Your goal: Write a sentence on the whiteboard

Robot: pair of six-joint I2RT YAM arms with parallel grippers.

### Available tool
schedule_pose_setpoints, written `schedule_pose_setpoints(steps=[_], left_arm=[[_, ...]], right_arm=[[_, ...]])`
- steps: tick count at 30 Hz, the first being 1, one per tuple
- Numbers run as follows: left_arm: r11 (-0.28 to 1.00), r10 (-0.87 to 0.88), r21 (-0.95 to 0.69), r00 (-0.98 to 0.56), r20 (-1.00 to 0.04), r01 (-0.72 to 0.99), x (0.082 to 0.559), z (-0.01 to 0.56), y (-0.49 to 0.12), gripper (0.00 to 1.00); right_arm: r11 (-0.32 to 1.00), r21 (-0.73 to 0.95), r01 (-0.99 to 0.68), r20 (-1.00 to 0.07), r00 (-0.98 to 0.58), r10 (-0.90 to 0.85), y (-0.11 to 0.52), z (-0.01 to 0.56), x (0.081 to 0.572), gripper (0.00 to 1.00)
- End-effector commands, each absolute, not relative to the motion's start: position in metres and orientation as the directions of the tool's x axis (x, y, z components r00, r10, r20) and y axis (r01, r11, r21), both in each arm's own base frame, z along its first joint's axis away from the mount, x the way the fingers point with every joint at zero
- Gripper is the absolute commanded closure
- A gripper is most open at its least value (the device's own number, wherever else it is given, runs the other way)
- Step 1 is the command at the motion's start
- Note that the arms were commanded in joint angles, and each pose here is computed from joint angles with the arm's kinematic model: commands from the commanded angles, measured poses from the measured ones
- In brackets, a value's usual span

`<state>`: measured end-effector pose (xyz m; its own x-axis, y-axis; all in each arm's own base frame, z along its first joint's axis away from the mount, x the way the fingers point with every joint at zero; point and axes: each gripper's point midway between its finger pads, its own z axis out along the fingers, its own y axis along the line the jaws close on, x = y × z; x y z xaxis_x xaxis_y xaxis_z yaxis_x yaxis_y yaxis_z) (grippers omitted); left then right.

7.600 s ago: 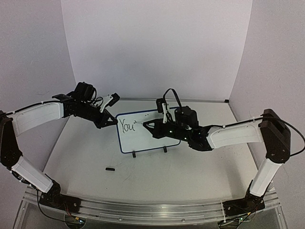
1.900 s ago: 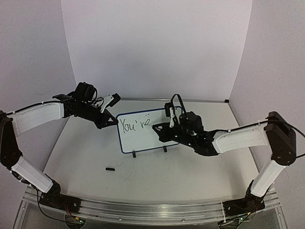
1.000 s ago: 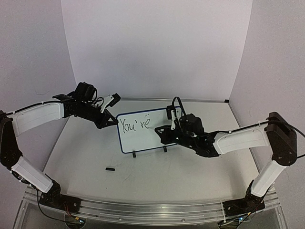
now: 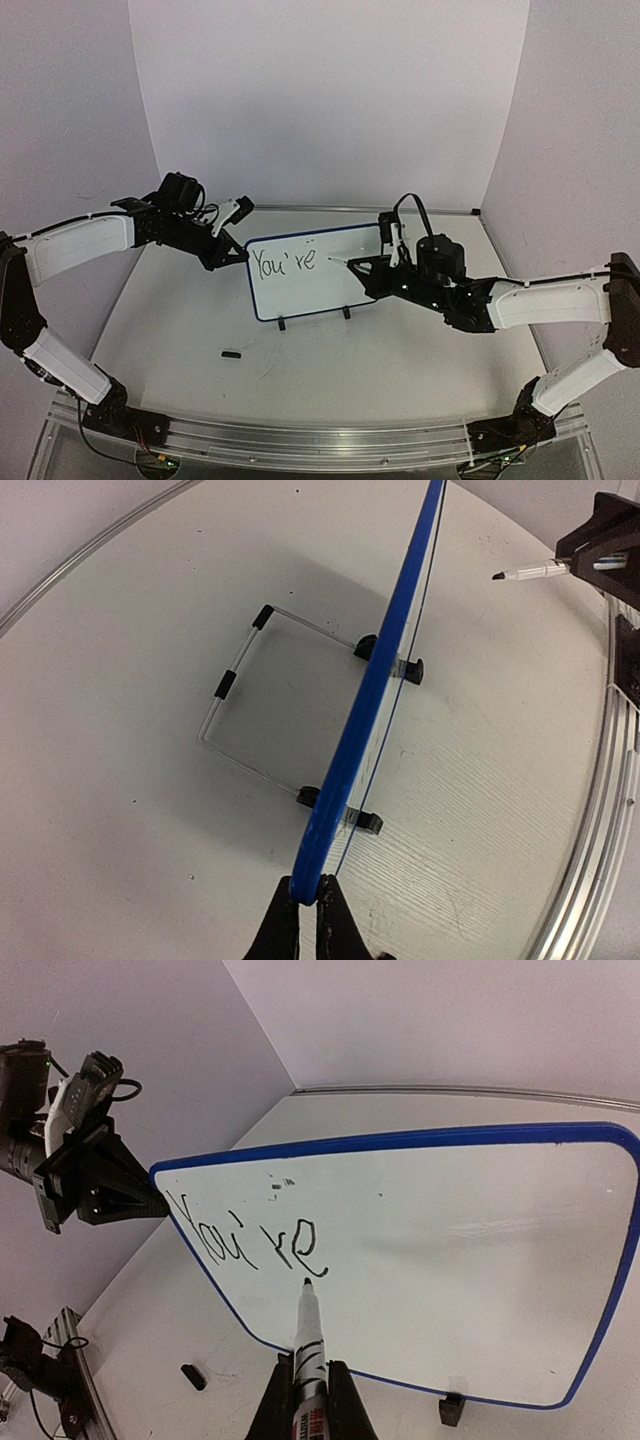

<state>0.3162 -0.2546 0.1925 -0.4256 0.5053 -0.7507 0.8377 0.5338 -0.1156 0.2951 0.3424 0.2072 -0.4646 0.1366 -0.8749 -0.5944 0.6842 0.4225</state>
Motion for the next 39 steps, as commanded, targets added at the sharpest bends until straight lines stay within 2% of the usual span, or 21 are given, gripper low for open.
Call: schedule_pose_setpoints(steps=[1, 16, 24, 39], left_arm=[[0.553, 0.56, -0.054, -0.418, -0.715, 0.832, 0.318, 0.18, -0.245, 1.0], [0.551, 0.567, -0.043, -0.412, -0.713, 0.833, 0.317, 0.18, -0.246, 1.0], [0.552, 0.57, -0.046, -0.416, -0.708, 0.833, 0.317, 0.177, -0.246, 1.0], [0.551, 0.573, -0.043, -0.415, -0.707, 0.834, 0.318, 0.177, -0.246, 1.0]], right_arm=[[0.638, 0.42, -0.646, -0.883, -0.453, 0.123, 0.336, 0.218, 0.292, 1.0], [0.618, 0.423, -0.663, -0.882, -0.459, 0.111, 0.325, 0.212, 0.31, 1.0], [0.67, 0.421, -0.611, -0.879, -0.457, 0.135, 0.322, 0.203, 0.324, 1.0], [0.687, 0.425, -0.59, -0.888, -0.421, 0.187, 0.328, 0.209, 0.344, 1.0]])
